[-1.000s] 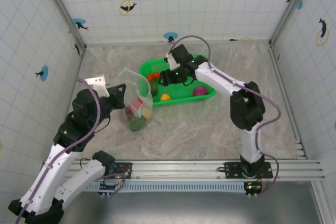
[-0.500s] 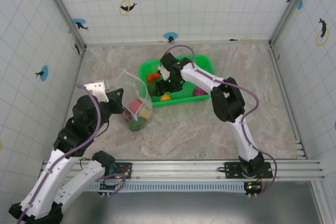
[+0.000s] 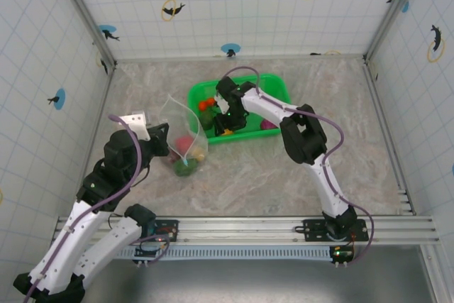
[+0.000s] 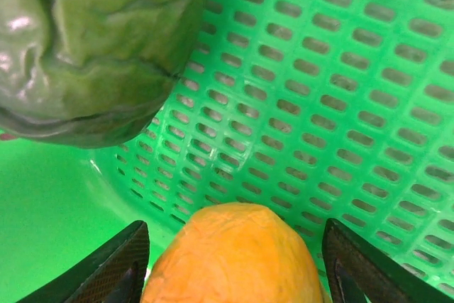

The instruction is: Place the food in the zip-top bag and seal the zipper

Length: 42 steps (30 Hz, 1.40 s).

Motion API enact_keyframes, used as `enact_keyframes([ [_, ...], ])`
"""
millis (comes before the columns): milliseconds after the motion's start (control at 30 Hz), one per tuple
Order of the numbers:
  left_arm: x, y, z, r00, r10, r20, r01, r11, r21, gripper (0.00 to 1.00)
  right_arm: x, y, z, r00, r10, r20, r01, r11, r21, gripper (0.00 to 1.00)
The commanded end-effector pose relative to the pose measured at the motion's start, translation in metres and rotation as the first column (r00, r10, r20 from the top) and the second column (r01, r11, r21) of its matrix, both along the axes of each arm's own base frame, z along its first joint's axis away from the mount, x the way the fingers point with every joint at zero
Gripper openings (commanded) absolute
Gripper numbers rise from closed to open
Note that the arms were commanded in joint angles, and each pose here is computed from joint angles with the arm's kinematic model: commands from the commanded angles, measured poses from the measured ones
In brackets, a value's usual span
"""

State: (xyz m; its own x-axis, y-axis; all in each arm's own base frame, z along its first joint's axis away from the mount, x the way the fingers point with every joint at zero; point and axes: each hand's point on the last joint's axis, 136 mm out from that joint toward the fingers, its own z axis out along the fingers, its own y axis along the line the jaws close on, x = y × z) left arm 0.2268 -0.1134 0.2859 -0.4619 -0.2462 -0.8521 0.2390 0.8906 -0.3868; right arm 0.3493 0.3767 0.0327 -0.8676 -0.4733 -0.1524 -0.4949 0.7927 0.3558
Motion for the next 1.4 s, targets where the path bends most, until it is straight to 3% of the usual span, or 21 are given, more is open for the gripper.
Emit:
enact_keyframes([
  [0, -0.001, -0.002, 0.002, 1.000, -0.016, 0.020, 0.016, 1.000, 0.007, 0.00, 0.002, -0.008, -0.010, 1.000, -0.028, -0.011, 0.028, 1.000, -0.014, 0.64],
  [267, 0.000, -0.003, 0.001, 1.000, -0.015, 0.011, 0.015, 1.000, 0.001, 0.00, 0.019, -0.019, 0.025, 0.991, -0.116, 0.064, 0.111, 0.991, 0.074, 0.55],
  [700, 0.003, -0.028, 0.000, 0.993, -0.112, -0.035, 0.110, 0.992, -0.058, 0.00, 0.039, -0.059, 0.099, 0.939, -0.299, 0.169, 0.246, 0.928, 0.279, 0.54],
  [1033, 0.005, -0.044, 0.000, 0.982, -0.161, -0.096, 0.149, 0.982, -0.118, 0.00, 0.030, -0.074, 0.160, 0.902, -0.368, 0.223, 0.242, 0.862, 0.445, 0.55],
  [1133, 0.006, -0.052, -0.002, 0.975, -0.188, -0.122, 0.169, 0.974, -0.151, 0.00, 0.025, -0.069, 0.195, 0.889, -0.390, 0.240, 0.216, 0.820, 0.530, 0.55],
  [1367, 0.012, -0.064, 0.009, 0.967, -0.217, -0.134, 0.187, 0.961, -0.204, 0.00, -0.023, -0.031, 0.298, 0.881, -0.379, 0.281, 0.035, 0.646, 0.762, 0.56],
])
